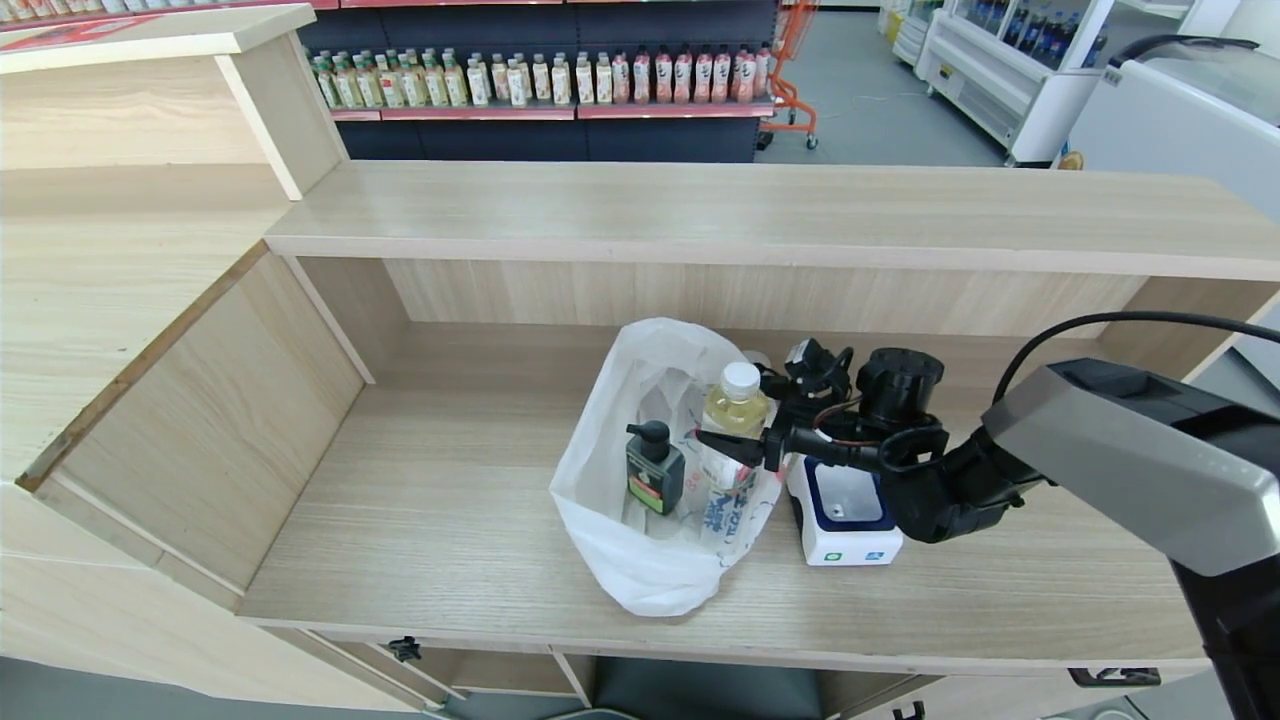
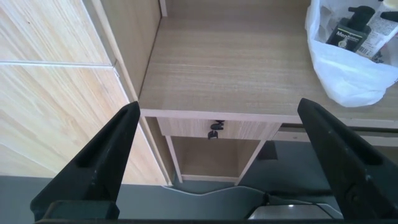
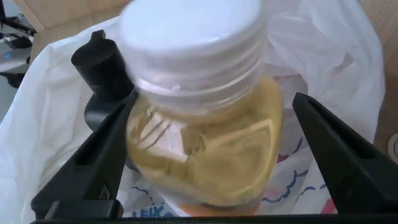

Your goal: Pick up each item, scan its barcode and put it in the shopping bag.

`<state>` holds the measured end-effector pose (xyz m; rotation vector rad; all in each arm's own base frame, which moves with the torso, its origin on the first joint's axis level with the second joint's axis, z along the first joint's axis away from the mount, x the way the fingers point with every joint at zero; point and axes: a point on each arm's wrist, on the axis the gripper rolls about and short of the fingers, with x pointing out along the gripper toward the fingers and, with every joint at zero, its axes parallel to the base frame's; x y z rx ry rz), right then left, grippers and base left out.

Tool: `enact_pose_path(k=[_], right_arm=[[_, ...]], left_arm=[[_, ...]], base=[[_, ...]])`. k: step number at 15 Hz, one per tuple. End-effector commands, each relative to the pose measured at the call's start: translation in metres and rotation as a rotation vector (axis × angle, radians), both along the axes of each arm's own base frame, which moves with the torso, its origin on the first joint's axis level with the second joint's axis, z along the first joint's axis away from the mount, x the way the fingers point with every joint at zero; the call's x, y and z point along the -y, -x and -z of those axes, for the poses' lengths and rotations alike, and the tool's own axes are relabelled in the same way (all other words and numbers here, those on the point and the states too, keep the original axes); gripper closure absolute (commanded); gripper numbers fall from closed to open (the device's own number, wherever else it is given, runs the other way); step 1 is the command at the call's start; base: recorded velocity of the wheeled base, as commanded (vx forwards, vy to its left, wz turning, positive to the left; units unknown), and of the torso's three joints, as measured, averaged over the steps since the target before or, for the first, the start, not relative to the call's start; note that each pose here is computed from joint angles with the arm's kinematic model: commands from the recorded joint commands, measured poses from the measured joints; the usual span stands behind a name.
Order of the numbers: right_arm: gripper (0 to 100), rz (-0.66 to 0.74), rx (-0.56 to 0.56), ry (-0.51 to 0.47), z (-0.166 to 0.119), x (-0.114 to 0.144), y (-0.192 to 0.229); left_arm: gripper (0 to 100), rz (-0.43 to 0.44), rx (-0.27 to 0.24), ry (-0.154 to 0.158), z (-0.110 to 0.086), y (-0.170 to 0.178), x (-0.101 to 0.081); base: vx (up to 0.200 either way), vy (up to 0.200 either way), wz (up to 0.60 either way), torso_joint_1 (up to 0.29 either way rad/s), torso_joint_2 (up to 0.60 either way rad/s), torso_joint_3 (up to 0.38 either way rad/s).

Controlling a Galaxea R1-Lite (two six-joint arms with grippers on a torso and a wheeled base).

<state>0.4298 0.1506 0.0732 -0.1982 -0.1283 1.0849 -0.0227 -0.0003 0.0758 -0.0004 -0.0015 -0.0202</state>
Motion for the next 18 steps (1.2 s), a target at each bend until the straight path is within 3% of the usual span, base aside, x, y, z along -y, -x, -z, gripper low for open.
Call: enact_pose_path(k=[1,7,11,15,18], right_arm=[[0,-0.002,0.021,-0.011,-0.015,0.000,0.004],[0,0.022,0.044,-0.054,-0.078,0.025,0.049],[0,0.132,0.017,-0.075,-0.121,0.068,0.129],[0,0.417,-0.147,-0.061,-0.119,0.106,0.226],[0,0.628,-0.167,-0.054,-0.103,0.122,0.287]], left_arm=[[0,0.000,0.000,0.000,0.000,0.000,0.000],[0,0.000,0.000,0.001,0.000,0.000,0.000],[0,0.000,0.000,0.001,0.000,0.000,0.000],[0,0.000,0.000,0.001,0.000,0.000,0.000],[0,0.000,0.000,0.001,0.000,0.000,0.000]], base=[[0.000,0.000,0.00,0.000,0.00,0.000],[0.000,0.000,0.00,0.000,0.00,0.000],[0.000,0.000,0.00,0.000,0.00,0.000],[0.000,0.000,0.00,0.000,0.00,0.000],[0.000,0.000,0.00,0.000,0.00,0.000]])
